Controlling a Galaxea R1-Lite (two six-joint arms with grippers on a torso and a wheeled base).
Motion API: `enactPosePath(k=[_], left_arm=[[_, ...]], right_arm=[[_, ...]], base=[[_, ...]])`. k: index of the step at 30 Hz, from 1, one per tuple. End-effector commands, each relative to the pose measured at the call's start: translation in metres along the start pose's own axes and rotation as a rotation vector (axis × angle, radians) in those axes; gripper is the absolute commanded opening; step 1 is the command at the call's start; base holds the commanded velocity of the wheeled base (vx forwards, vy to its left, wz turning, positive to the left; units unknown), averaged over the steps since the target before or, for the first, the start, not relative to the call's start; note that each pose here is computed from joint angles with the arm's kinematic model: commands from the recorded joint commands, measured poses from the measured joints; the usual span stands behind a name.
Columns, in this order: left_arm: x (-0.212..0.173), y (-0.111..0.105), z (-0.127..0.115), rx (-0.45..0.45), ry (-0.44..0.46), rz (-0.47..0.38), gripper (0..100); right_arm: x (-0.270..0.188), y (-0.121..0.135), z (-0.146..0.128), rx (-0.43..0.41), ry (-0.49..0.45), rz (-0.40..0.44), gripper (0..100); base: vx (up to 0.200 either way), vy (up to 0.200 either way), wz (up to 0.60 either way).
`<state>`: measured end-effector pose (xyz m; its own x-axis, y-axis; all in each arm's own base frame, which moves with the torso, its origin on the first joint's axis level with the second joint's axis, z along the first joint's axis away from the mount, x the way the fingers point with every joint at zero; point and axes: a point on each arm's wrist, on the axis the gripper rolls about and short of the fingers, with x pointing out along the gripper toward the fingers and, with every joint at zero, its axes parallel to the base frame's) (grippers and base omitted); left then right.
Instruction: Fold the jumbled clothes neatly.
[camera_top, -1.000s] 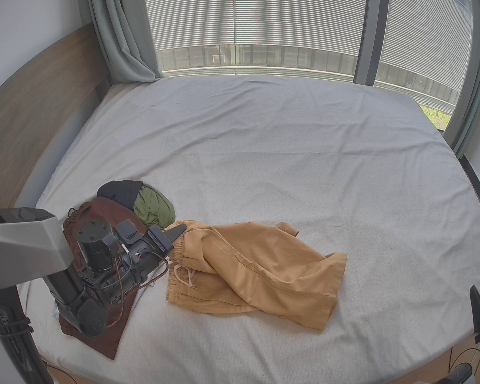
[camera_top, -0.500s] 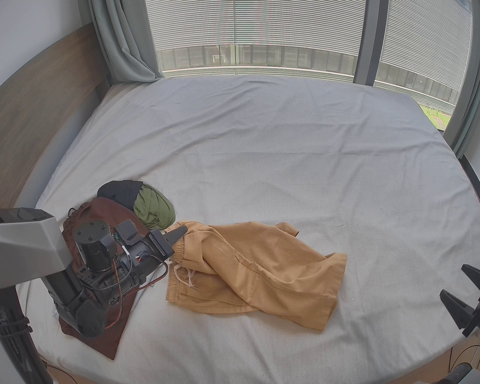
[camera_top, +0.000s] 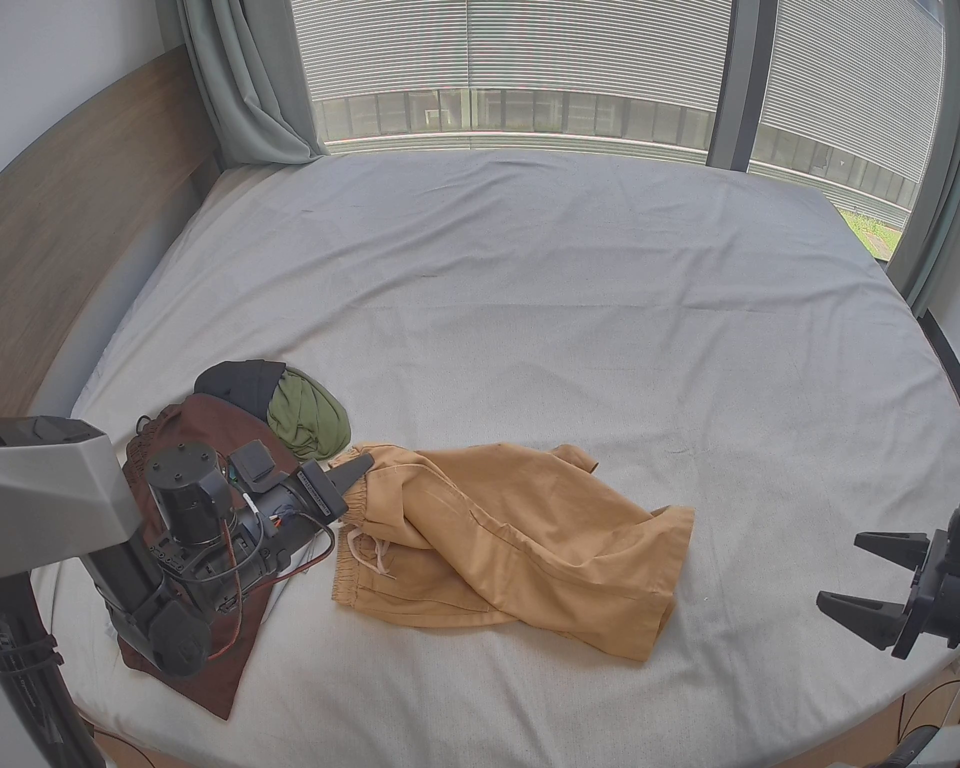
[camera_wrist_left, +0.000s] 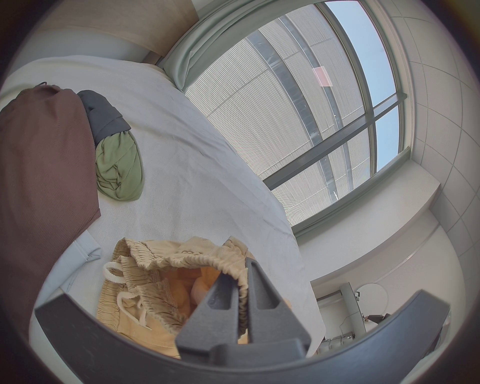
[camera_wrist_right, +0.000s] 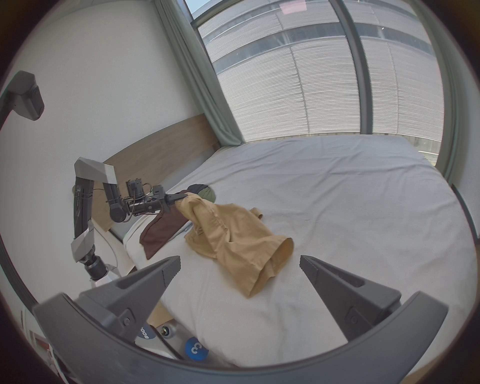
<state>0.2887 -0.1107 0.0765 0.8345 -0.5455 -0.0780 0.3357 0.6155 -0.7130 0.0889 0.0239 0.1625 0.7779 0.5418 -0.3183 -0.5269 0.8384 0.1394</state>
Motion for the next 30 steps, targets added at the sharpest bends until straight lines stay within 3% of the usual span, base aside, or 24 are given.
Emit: enactPosePath(k=[1, 10, 16, 30], left_arm=[[-0.003, -0.003, 0.002, 0.017, -0.005, -0.009, 0], [-0.004, -0.002, 0.002, 0.028, -0.002, -0.005, 0], [-0.006, 0.003, 0.003, 0.064, 0.001, 0.009, 0], [-0.012, 0.013, 0.006, 0.063, 0.014, 0.031, 0]], right_arm=[[0.025, -0.003, 0.007, 0.002, 0.072, 0.064, 100], [0.052, -0.012, 0.005, 0.023, 0.038, 0.069, 100], [0.069, -0.009, 0.002, 0.146, 0.091, 0.115, 100], [0.104, -0.017, -0.015, 0.176, 0.157, 0.126, 100]], base=[[0.0, 0.0, 0.0], [0.0, 0.0, 0.0], [0.0, 0.0, 0.0], [0.0, 0.0, 0.0]])
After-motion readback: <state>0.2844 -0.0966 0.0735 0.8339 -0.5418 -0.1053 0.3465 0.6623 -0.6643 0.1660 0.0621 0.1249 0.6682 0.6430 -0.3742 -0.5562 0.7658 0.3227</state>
